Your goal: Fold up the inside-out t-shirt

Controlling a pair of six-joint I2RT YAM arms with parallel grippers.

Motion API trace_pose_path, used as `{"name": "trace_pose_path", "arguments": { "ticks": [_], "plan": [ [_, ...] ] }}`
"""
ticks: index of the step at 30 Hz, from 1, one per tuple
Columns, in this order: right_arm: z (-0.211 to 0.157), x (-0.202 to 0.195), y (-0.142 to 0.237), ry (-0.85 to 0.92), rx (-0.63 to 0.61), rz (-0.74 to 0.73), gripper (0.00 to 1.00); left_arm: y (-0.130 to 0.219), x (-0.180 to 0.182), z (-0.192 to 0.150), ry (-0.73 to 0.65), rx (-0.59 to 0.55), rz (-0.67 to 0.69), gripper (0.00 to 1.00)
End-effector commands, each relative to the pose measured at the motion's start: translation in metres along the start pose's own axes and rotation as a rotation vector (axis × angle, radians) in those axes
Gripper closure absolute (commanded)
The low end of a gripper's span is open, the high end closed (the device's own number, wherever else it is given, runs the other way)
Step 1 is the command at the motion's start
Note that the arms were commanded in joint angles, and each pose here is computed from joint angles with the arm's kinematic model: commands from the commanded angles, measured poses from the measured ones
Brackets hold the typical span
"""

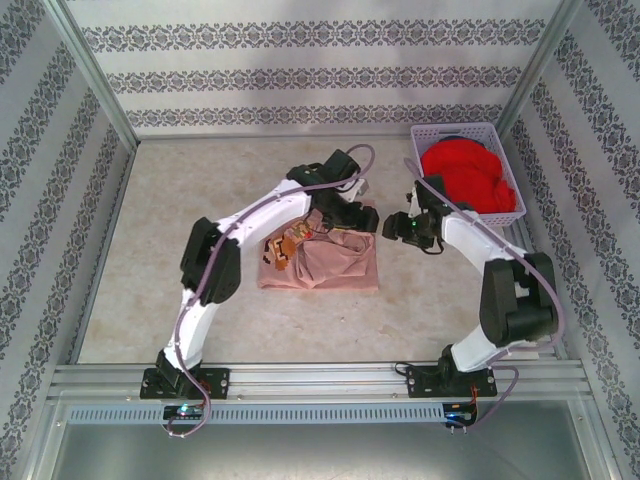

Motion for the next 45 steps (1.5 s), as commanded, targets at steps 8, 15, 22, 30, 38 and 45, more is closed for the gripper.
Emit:
{"name": "trace_pose_path", "arguments": {
  "ticks": [8,15,22,30,38,45],
  "plan": [
    [-0.041,0.06,-0.011,0.368,-0.025,0.068,0.31,0.061,0.08,-0.025,0.143,-0.077,0.179,0.21],
    [-0.053,0.103,-0.025,0.718,-0.107,-0.121,0.25,0.092,0.125,-0.067,0.299,-0.149,0.266,0.2],
    [-0.046,0.12,-0.054,0.79,-0.069,-0.199,0.26,0.109,0.137,-0.087,0.322,-0.155,0.324,0.2],
    [-0.029,0.127,-0.063,0.742,-0.083,-0.201,0.68,0.1,0.14,-0.103,0.336,-0.121,0.322,0.2],
    [0.028,0.108,-0.048,0.431,-0.079,-0.017,0.91,0.096,0.137,-0.118,0.344,-0.11,0.29,0.2],
    [0.079,0.081,-0.074,0.194,-0.02,0.008,0.79,0.091,0.13,-0.126,0.33,-0.106,0.255,0.2]
  ]
}}
Point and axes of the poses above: each hand's point on the last joint's axis, 136 mm out from that joint toward the fingers, its own y axis back along the fingers, its own x axis along the line the jaws close on, z = x × y, the point moved 10 cm from there along y, back along the fingers, and after that the axes turned 13 degrees about -y, right-handed, at the moved point
